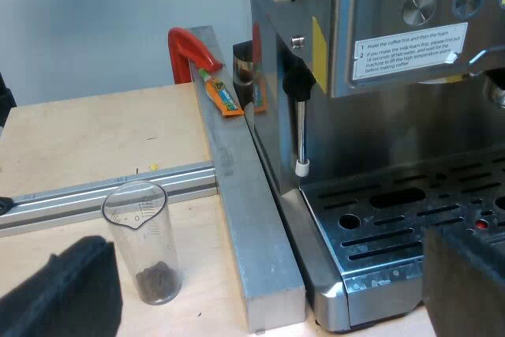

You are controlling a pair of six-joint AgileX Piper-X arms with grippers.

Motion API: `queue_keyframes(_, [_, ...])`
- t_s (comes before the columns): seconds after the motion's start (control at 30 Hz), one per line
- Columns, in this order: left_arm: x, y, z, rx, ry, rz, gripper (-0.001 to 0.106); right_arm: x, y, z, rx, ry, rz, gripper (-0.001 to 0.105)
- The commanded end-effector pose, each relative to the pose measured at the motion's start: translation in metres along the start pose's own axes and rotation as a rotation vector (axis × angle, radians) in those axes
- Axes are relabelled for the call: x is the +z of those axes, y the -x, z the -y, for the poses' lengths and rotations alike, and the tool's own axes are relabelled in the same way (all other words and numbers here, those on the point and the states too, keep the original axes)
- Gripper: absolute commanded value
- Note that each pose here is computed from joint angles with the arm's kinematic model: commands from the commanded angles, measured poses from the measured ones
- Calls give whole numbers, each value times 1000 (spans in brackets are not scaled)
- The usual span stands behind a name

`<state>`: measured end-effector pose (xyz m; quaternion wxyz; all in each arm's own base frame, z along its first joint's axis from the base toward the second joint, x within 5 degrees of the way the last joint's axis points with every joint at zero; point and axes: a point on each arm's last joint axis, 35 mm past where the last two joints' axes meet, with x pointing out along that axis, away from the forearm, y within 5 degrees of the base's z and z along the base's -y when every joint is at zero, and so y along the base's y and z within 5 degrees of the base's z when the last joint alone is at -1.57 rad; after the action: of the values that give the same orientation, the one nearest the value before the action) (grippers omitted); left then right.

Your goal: Pour the beans into the coffee machine

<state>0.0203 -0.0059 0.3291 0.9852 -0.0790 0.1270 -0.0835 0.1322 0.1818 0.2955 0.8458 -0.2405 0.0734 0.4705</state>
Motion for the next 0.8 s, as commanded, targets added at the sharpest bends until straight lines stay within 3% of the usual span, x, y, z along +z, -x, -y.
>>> queue_keyframes(0.03, [3,1,0,6,8,16,79,3,0,1,-30,15,62,81])
queue_keyframes(0.3, [2,0,0,16,-2,13,79,3,0,1,-31,9,66,81])
queue_keyframes(0.43, [2,-2,-4,120,10,18,79,3,0,1,-31,9,66,81])
queue_keyframes(0.8, [5,-36,-11,201,61,-132,79,3,0,1,-31,9,66,81])
